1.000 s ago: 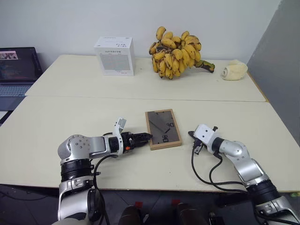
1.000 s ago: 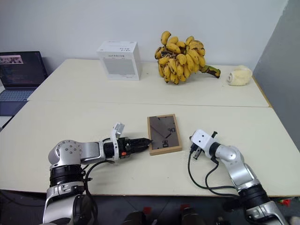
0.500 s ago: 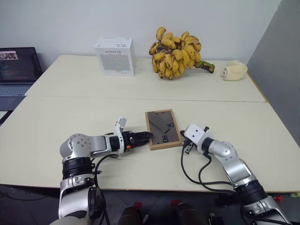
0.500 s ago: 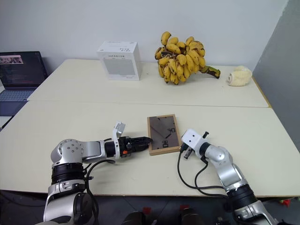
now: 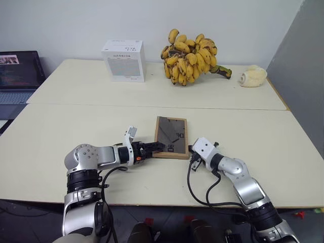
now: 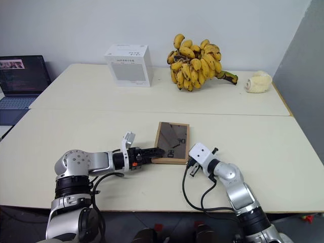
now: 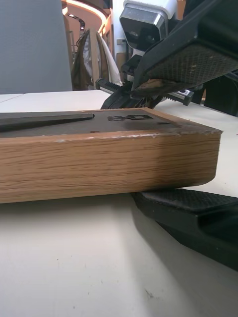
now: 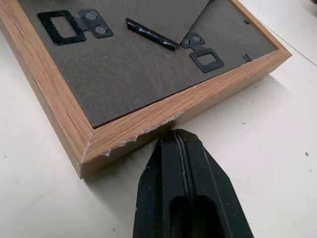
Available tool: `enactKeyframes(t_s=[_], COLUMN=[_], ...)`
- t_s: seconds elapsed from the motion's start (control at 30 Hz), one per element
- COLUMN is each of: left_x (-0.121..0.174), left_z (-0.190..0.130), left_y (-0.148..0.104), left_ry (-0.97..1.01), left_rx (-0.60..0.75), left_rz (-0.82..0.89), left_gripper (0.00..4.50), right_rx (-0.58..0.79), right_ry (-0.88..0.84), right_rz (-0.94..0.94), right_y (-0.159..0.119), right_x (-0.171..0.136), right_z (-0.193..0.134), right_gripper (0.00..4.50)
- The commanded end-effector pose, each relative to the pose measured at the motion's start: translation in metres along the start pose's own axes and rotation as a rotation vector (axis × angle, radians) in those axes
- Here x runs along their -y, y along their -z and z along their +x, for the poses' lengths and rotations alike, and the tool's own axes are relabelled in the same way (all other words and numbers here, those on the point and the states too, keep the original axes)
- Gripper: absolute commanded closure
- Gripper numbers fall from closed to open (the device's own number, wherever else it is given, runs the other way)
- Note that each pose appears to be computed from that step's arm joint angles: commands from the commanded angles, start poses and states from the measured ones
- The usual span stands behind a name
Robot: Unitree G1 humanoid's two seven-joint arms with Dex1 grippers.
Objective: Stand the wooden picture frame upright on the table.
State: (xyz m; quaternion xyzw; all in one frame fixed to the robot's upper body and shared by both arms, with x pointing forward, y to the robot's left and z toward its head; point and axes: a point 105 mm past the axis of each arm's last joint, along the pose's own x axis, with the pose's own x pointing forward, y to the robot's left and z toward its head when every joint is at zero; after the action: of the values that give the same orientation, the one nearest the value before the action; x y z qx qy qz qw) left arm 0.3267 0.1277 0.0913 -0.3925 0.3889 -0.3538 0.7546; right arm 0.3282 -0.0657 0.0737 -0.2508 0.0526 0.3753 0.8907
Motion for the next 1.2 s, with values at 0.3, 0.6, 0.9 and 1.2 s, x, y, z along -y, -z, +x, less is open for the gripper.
enactKeyframes(t_s=[0.3,0.6,0.9,1.2], left_x=[0.004,0.008,0.021,0.057], left_z=[-0.002,-0.001,-0.007,-0.032], left_y=[-0.006,-0.007,-0.041,-0.085], left_ry=[0.026,0.054,0.032,0.112], left_rx=[0.008,0.013,0.237,0.413], left_rz=[-0.009,-0.01,0.259,0.482], left_gripper=[2.32,3.18,3.18,3.18], right_rx=[-0.02,-0.028,-0.073,-0.023], right_ry=[-0.034,-0.022,0.088,0.259], right_rz=[-0.002,-0.007,0.028,0.083], right_y=[0.009,0.013,0.03,0.01], right_x=[-0.005,-0.001,0.03,0.094], right_z=[-0.001,-0.003,-0.021,-0.069], right_gripper=[4.5,4.5,4.5,3.64])
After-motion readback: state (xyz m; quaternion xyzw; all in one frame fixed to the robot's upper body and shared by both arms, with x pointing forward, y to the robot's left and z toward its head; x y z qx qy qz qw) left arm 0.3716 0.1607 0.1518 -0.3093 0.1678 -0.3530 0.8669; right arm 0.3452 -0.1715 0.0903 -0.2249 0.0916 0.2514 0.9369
